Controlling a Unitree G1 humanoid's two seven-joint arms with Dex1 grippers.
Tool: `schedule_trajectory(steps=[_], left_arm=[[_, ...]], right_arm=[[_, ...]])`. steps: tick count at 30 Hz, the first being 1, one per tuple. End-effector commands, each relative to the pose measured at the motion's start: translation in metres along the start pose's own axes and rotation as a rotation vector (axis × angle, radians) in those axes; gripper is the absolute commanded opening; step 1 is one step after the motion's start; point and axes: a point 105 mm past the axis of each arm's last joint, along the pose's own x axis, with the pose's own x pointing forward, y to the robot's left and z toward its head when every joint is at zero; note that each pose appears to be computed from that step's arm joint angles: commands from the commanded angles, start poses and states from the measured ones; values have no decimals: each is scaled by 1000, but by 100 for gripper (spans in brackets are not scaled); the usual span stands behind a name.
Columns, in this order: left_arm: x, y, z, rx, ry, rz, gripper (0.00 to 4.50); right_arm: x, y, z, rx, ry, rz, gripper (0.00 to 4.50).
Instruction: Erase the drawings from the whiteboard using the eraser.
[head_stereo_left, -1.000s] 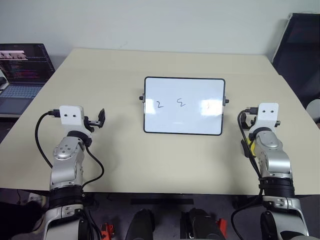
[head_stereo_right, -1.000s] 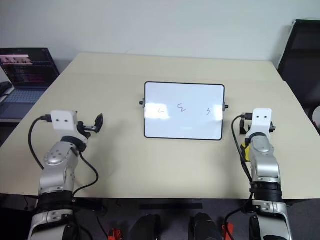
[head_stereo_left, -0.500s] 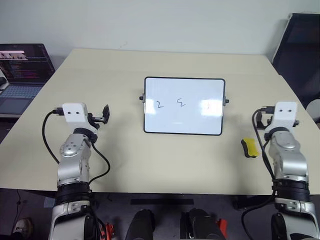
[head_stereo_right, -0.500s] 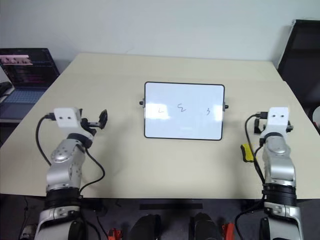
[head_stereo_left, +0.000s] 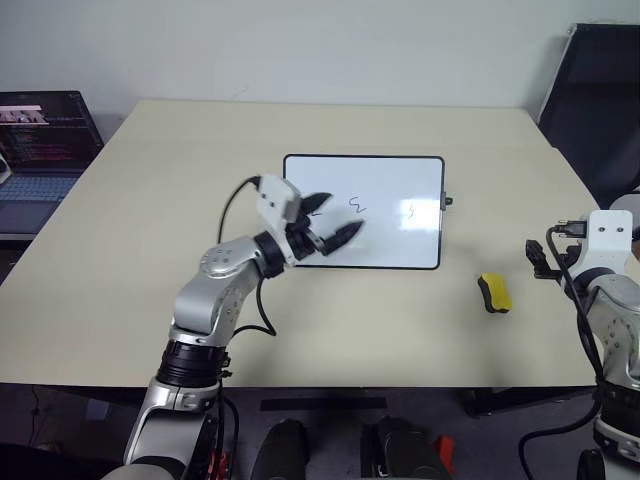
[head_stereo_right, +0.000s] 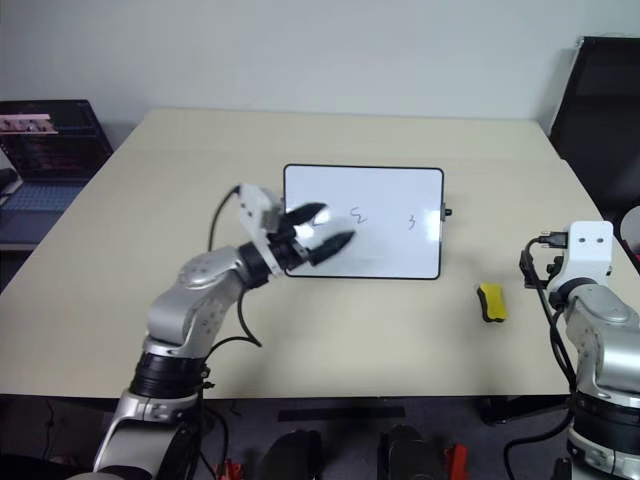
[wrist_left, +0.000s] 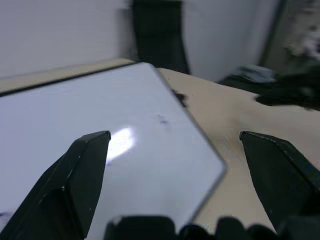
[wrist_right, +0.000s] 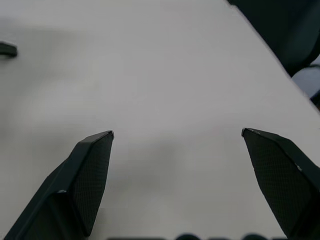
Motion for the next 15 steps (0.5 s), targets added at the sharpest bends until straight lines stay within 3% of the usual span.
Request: schedule_trajectory(steps=[1, 5, 15], left_arm=[[14, -36, -6, 60, 21, -223, 450], [25, -55, -28, 136, 67, -381, 450], [24, -54, -58, 279, 118, -460, 450]], right_arm=[[-13, 7, -1, 83, 64, 60, 447], [-17, 10, -7, 161, 122, 61, 447], [-16, 25, -27, 165, 218, 122, 447]])
